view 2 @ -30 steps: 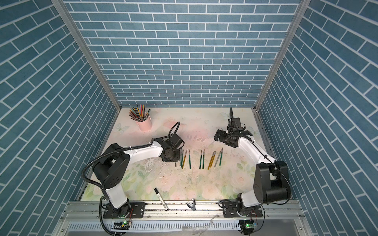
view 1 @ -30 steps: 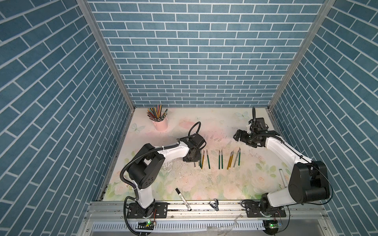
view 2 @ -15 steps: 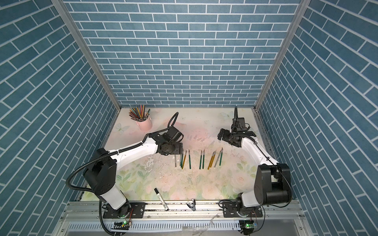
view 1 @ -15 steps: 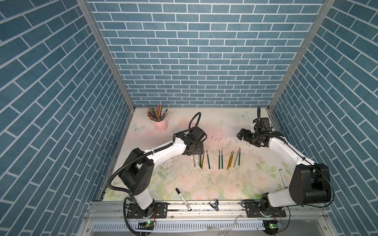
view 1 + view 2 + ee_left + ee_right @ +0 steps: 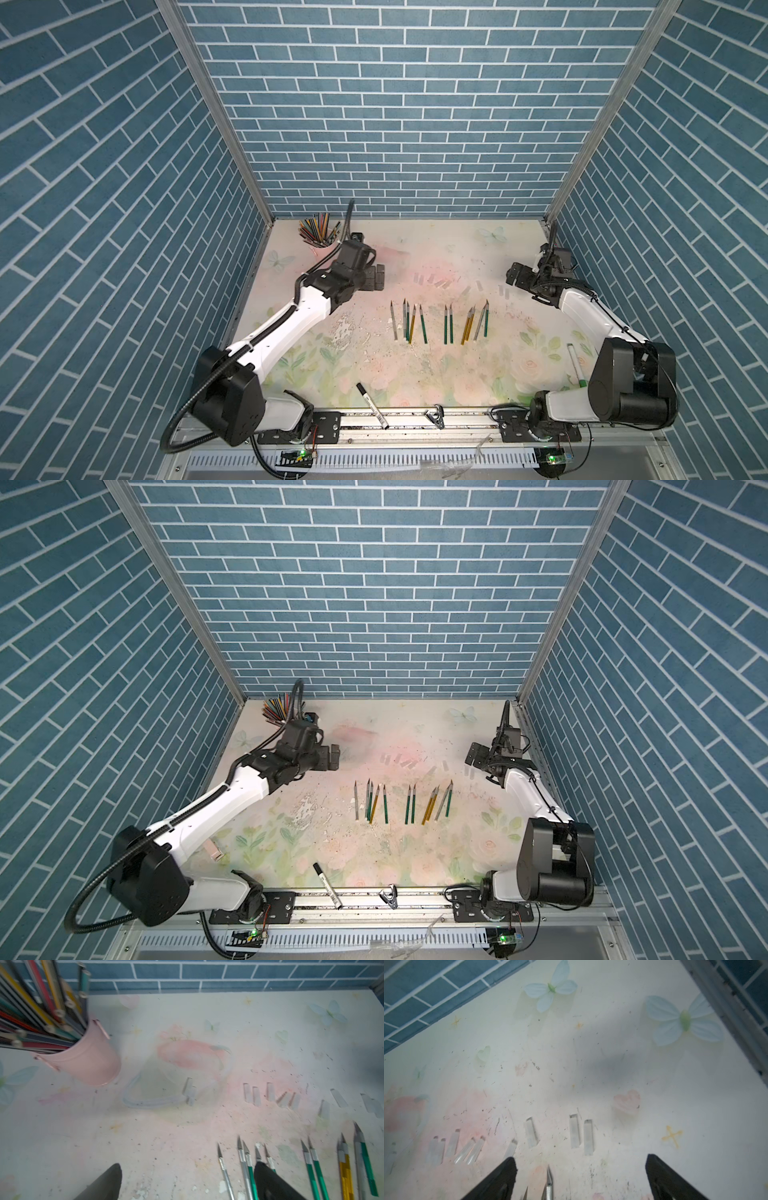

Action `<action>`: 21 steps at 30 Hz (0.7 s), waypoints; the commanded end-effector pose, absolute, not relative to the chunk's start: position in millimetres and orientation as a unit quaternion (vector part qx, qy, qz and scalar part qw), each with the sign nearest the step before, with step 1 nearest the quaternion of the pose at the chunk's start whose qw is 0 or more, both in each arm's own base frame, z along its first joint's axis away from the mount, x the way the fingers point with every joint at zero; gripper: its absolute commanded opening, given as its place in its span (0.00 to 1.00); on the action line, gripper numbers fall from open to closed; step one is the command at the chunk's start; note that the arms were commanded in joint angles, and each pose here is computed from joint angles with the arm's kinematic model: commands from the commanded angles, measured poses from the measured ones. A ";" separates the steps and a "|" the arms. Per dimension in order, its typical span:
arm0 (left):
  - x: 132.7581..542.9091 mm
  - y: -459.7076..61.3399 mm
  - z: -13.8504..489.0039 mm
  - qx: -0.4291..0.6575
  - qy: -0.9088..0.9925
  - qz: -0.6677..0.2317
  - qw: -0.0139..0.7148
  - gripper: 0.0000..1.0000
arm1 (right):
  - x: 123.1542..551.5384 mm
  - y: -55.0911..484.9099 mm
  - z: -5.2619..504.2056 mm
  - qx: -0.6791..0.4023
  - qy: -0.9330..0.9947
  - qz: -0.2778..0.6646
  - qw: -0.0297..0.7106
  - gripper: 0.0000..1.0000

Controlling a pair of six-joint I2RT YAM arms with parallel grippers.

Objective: Remove protective caps from carving knives
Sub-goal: Reset both arms

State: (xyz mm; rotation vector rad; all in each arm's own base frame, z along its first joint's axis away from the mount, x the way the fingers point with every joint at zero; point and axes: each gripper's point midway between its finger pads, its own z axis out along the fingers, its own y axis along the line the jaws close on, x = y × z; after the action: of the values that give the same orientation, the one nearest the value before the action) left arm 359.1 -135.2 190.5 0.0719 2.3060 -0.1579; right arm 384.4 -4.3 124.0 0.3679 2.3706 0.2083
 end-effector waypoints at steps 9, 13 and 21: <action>356.5 -23.2 194.0 -0.016 0.843 0.057 0.535 0.99 | 397.7 -55.5 121.1 0.144 0.878 -0.030 0.456 0.98; 356.9 2.5 175.0 -0.046 0.833 0.080 0.545 0.99 | 399.8 -60.8 111.2 0.139 0.871 -0.048 0.470 0.98; 364.2 29.8 139.1 -0.056 0.831 0.101 0.545 0.99 | 396.2 -61.2 100.4 0.126 0.855 -0.056 0.500 0.98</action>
State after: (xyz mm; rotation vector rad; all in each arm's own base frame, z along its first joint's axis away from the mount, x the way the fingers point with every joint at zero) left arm 351.7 21.3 123.0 -0.1322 2.0735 0.2219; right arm 387.6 -54.2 87.6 0.3447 2.1546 -0.0802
